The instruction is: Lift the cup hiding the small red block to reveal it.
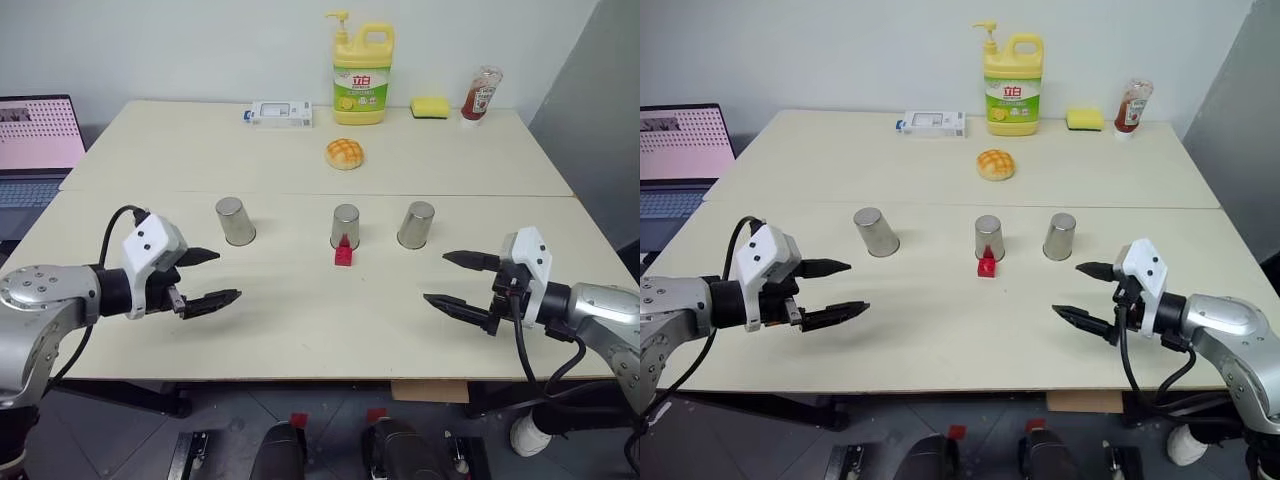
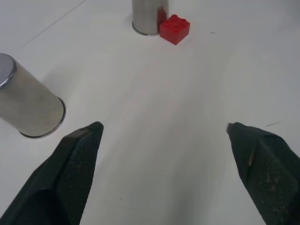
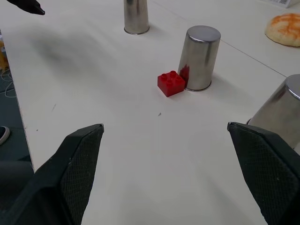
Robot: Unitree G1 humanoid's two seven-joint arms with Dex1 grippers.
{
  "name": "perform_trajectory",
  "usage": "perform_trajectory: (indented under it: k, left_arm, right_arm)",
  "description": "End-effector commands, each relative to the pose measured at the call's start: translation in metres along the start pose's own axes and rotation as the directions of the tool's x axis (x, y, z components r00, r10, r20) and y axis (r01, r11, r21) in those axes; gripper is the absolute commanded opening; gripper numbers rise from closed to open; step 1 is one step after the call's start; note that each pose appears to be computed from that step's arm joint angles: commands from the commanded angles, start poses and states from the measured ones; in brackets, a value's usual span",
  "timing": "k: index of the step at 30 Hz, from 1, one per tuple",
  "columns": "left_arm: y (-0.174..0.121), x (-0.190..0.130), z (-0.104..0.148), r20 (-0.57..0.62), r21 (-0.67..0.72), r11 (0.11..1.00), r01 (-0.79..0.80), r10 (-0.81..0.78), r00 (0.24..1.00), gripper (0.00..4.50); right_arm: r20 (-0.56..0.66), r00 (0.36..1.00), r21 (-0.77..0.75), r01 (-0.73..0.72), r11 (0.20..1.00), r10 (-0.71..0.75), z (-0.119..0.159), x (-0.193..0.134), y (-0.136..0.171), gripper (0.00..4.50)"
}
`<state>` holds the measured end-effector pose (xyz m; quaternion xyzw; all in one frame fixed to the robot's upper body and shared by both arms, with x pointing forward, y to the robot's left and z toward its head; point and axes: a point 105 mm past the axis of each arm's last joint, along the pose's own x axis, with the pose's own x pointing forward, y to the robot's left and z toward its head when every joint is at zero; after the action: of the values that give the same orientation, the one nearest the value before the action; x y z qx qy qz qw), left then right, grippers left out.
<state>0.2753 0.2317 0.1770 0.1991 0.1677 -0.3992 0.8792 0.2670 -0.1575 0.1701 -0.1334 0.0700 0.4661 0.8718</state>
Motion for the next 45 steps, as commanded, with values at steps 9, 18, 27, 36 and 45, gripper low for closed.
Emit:
perform_trajectory:
  k: [9, 18, 27, 36, 45]
  left_arm:
    - [0.0023, -0.0072, 0.0153, 0.038, 0.032, 0.999, -0.034, 0.033, 0.999, 4.47]
    - [0.001, -0.007, 0.0112, 0.022, 0.037, 0.998, -0.053, 0.052, 0.998, 4.47]
    - [-0.0009, -0.0051, 0.0116, 0.025, 0.034, 0.998, -0.047, 0.046, 0.999, 4.47]
    - [-0.0015, -0.0034, 0.0118, 0.028, 0.035, 0.999, -0.037, 0.037, 0.999, 4.47]
    - [-0.002, -0.0026, 0.0116, 0.028, 0.034, 0.999, -0.027, 0.027, 0.999, 4.47]
  right_arm:
    - [0.031, 0.999, -0.041, 0.015, 0.999, -0.014, 0.0131, -0.0048, -0.0036, 4.5]
    - [0.03, 0.999, -0.047, 0.016, 0.999, -0.014, 0.0142, -0.0034, -0.0065, 4.5]
    - [0.027, 0.999, -0.045, 0.019, 0.999, -0.018, 0.0127, -0.0053, -0.0062, 4.5]
    - [0.023, 0.999, -0.043, 0.024, 0.999, -0.023, 0.0114, -0.0071, -0.0049, 4.5]
    - [0.02, 1.0, -0.042, 0.022, 0.999, -0.021, 0.012, -0.0073, -0.0033, 4.5]
